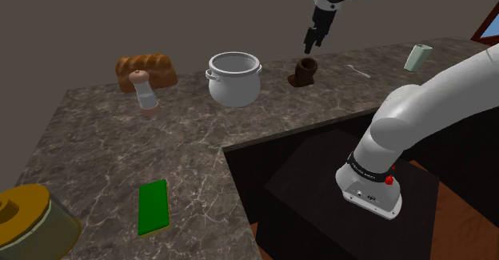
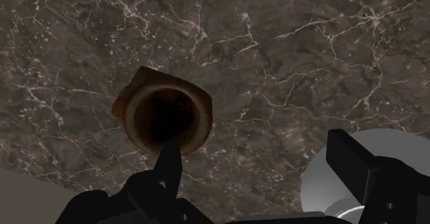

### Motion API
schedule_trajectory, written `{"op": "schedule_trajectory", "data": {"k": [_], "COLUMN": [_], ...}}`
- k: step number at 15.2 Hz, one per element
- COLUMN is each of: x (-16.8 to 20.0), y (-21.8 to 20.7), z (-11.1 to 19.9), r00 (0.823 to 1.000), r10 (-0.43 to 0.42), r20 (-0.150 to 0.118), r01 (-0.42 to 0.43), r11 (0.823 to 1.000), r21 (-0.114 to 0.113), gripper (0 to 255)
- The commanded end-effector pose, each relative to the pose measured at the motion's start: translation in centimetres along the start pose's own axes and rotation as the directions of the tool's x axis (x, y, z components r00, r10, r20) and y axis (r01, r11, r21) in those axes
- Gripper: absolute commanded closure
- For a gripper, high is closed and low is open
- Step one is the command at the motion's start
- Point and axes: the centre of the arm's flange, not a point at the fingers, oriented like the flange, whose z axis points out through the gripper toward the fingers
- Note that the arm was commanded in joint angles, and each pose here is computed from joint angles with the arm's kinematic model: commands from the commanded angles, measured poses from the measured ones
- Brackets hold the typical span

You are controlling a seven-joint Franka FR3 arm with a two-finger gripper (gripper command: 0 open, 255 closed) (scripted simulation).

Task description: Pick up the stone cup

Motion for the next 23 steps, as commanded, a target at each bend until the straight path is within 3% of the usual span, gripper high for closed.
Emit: {"op": "schedule_trajectory", "data": {"k": [1, 11, 20, 21, 23], "x": [0.4, 2.6, 2.2, 2.2, 2.1], "y": [2.0, 11.6, 11.4, 11.3, 11.3], "z": [2.0, 9.9, 13.9, 13.9, 13.8], "r00": [1.000, 1.000, 1.000, 1.000, 1.000], "r10": [-0.005, -0.025, -0.025, -0.025, -0.025], "r20": [-0.004, -0.018, -0.018, -0.018, -0.018], "r01": [0.005, 0.025, 0.025, 0.025, 0.025], "r11": [1.000, 1.000, 1.000, 1.000, 1.000], "r21": [-0.004, -0.015, -0.015, -0.015, -0.015], "gripper": [0, 0, 0, 255, 255]}}
